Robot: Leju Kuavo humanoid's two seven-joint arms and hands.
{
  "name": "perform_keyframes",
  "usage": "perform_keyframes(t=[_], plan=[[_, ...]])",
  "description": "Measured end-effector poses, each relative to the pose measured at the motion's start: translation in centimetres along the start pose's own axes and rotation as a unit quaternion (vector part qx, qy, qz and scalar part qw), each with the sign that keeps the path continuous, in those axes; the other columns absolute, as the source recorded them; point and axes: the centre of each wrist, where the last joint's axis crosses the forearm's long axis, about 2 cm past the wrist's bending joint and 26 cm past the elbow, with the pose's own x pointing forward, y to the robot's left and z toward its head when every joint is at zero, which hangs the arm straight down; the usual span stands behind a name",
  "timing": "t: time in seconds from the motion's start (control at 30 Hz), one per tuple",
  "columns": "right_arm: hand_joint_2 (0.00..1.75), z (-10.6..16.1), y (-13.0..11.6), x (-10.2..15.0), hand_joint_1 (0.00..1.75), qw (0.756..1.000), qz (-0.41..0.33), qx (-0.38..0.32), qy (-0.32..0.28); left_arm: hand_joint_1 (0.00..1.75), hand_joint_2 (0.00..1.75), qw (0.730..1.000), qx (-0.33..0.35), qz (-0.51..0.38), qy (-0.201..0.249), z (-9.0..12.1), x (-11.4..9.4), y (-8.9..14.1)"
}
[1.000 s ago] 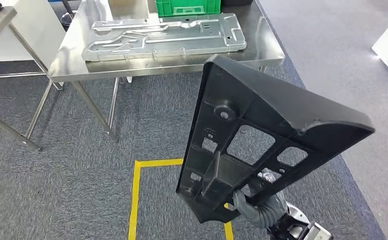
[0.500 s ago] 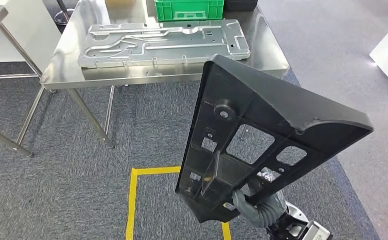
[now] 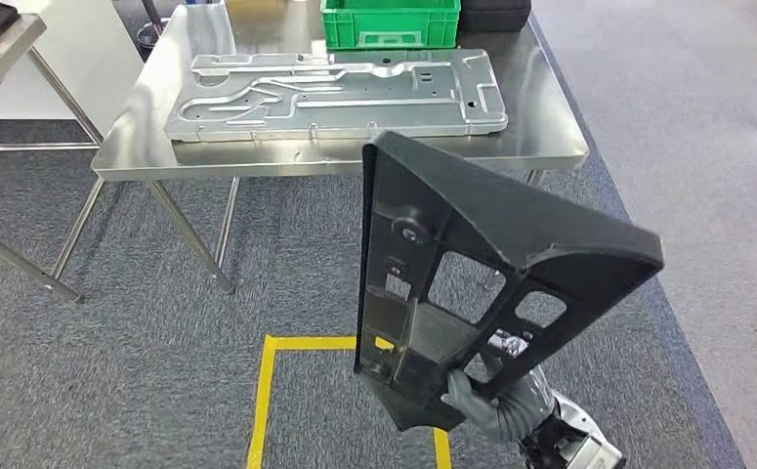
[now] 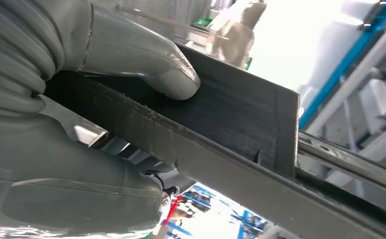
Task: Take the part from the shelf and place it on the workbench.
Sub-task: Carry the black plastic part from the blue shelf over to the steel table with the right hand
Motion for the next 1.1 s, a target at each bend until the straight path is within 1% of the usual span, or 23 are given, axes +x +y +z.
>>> perform_keyframes(t=[0.8, 1.1], plan=[[1.75, -0.83, -0.48, -0.02, 1.68, 1.000, -0.006, 0.000, -0.013, 0.00, 0.00, 1.000, 0.003, 0.010, 0.001, 0.15, -0.30, -0.35], [1.75, -0.91, -0.46, 0.35, 1.68, 0.999, -0.001, -0.024, -0.021, 0.00, 0.00, 1.000, 0.004, 0.007, 0.000, 0.22, -0.42, -0.61]])
